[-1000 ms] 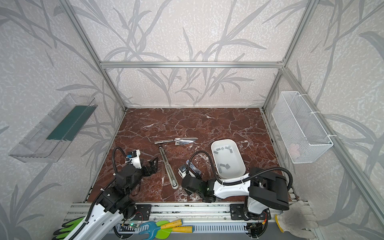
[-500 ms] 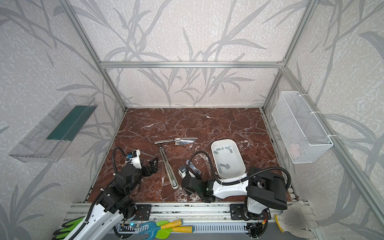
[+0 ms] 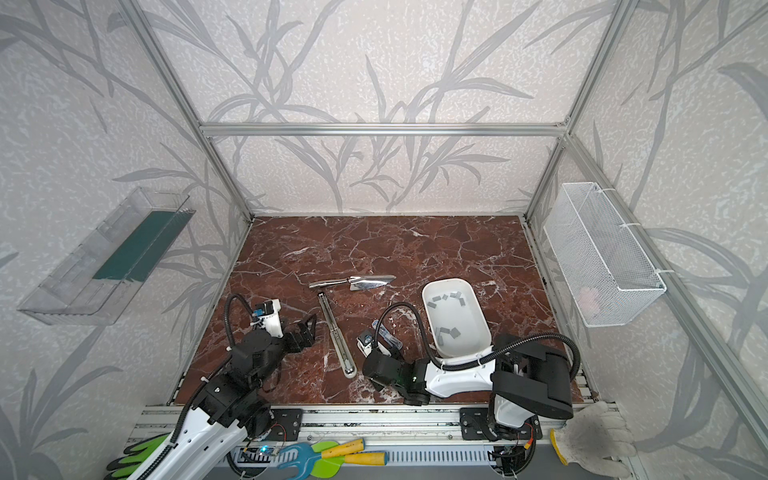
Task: Load the staples into the stapler
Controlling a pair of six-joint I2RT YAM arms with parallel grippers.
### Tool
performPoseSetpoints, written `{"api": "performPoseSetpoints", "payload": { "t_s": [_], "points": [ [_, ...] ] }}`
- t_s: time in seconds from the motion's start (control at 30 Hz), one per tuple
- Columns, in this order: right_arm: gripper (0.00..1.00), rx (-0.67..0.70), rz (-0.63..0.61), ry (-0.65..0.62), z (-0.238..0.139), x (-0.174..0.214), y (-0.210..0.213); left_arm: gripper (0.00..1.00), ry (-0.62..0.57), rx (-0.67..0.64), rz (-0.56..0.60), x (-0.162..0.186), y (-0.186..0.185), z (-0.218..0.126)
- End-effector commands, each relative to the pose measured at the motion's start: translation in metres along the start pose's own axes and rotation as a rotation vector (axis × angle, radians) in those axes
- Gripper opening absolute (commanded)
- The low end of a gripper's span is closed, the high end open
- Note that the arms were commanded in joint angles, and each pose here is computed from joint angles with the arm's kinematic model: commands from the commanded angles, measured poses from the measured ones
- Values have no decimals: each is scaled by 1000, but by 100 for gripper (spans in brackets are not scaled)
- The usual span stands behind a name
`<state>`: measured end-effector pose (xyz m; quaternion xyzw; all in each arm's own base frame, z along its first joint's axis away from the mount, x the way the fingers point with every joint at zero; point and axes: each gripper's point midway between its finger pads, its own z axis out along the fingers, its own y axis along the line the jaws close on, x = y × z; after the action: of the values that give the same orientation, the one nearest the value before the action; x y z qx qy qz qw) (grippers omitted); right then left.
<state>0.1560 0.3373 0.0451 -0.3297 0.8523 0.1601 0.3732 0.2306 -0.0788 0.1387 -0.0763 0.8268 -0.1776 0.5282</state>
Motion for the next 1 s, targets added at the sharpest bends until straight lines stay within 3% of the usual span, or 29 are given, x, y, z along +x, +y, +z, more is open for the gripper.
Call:
{"api": "performPoseSetpoints", "payload": {
  "t_s": [0.0, 0.43, 0.83, 0.97],
  "points": [
    [0, 17, 7, 7, 1, 6, -5, 99, -5, -6, 3, 0, 2, 1],
    [5, 0, 29, 40, -3, 14, -4, 99, -7, -8, 3, 0, 2, 1],
    [37, 4, 30, -24, -22, -6, -8, 99, -5, -8, 3, 0, 2, 1],
    [39, 13, 23, -54, -23, -19, -8, 99, -4, -8, 5, 0, 2, 1]
  ]
}}
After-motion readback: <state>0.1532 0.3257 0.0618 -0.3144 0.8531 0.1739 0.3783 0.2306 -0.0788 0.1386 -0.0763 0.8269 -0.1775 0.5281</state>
